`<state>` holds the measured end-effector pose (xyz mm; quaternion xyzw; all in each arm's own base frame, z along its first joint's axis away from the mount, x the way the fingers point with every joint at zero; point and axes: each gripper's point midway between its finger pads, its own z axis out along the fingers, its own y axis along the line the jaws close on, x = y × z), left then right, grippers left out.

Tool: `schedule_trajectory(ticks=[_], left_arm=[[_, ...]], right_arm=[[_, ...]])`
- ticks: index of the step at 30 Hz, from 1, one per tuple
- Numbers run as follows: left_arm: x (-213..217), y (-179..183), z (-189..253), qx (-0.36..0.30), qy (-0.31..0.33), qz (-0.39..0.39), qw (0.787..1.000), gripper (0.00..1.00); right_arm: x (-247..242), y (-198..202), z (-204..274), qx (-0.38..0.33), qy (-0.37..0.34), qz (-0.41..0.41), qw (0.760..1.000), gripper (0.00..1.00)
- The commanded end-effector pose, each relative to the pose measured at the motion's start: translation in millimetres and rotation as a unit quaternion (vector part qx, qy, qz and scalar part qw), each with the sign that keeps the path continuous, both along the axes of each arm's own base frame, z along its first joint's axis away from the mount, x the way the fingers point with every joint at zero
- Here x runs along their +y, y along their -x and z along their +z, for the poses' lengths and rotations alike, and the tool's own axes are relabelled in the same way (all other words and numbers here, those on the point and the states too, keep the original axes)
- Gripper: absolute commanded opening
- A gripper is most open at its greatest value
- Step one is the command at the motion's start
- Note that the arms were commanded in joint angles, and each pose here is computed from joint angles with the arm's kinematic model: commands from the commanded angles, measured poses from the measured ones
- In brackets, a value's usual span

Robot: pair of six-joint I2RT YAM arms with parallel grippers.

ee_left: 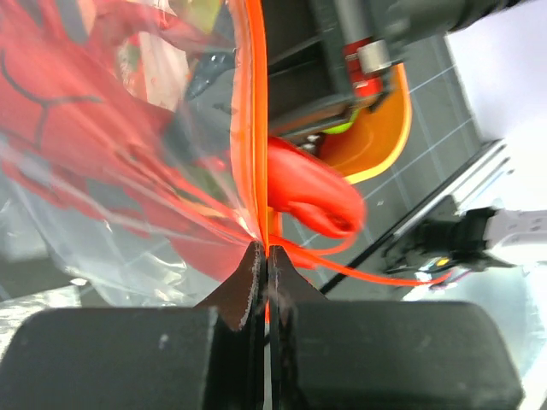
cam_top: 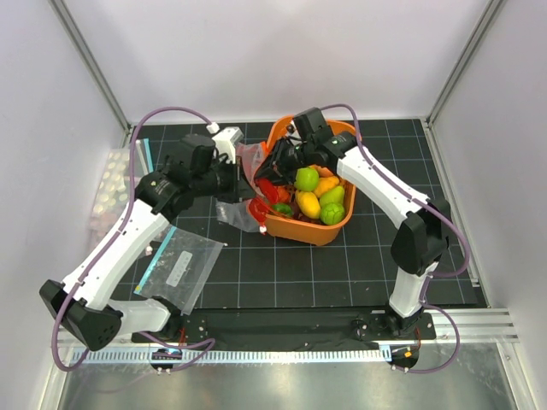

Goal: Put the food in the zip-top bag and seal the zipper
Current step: Place the fake lobster in the zipper food storage bag.

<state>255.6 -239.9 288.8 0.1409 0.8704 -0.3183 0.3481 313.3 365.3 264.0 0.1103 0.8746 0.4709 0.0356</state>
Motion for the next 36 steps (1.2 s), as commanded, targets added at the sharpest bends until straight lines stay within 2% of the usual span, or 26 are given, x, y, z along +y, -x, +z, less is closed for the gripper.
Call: schedule_trajectory(ticks=[1,6,14,18,25,26,28,30,31,32,36], left_arm=[[-20.8,1.1,30.6,0.007,0.070,-0.009,0.997,0.00],[-38.1,1.0,52.5,0.038,0.124,-0.014,0.991,0.00],[-47.6,-0.5,52.8,0.070,0.154,-0.006,0.986,0.00],[-52.4,-7.7,53.3,0.081,0.161,0.005,0.984,0.00],[-54.0,-16.0,69.5,0.075,0.161,0.012,0.984,0.00],[-53.9,-16.6,68.2,0.083,0.160,0.016,0.984,0.00],[-49.9,-19.6,69.0,0.085,0.160,0.025,0.983,0.00],[-44.1,-19.6,62.1,0.092,0.156,0.034,0.983,0.00],[-41.4,-19.5,57.2,0.096,0.152,0.038,0.983,0.00],[-34.8,-21.2,54.2,0.097,0.149,0.048,0.983,0.00],[-12.6,-23.7,29.0,0.103,0.120,0.074,0.985,0.00]], right_arm=[[-2.9,-23.8,30.5,-0.078,-0.022,-0.056,0.995,0.01],[-0.9,-24.8,15.9,-0.092,-0.024,-0.058,0.994,0.01],[-3.7,-30.2,15.8,-0.133,-0.011,-0.078,0.988,0.01],[11.3,-22.0,16.5,-0.147,-0.012,-0.062,0.987,0.01],[31.4,-4.0,-10.6,-0.139,0.013,-0.012,0.990,0.02],[30.6,-4.2,-12.2,-0.141,0.015,-0.009,0.990,0.09],[29.9,-3.4,-13.0,-0.143,0.018,-0.009,0.990,0.15],[29.3,-3.3,-9.2,-0.147,0.015,-0.007,0.989,0.30],[29.4,-2.5,-6.9,-0.149,0.014,-0.005,0.989,0.39],[28.4,-1.4,-8.0,-0.145,0.018,-0.004,0.989,0.52],[21.6,0.9,4.3,-0.156,0.032,0.001,0.987,0.63]])
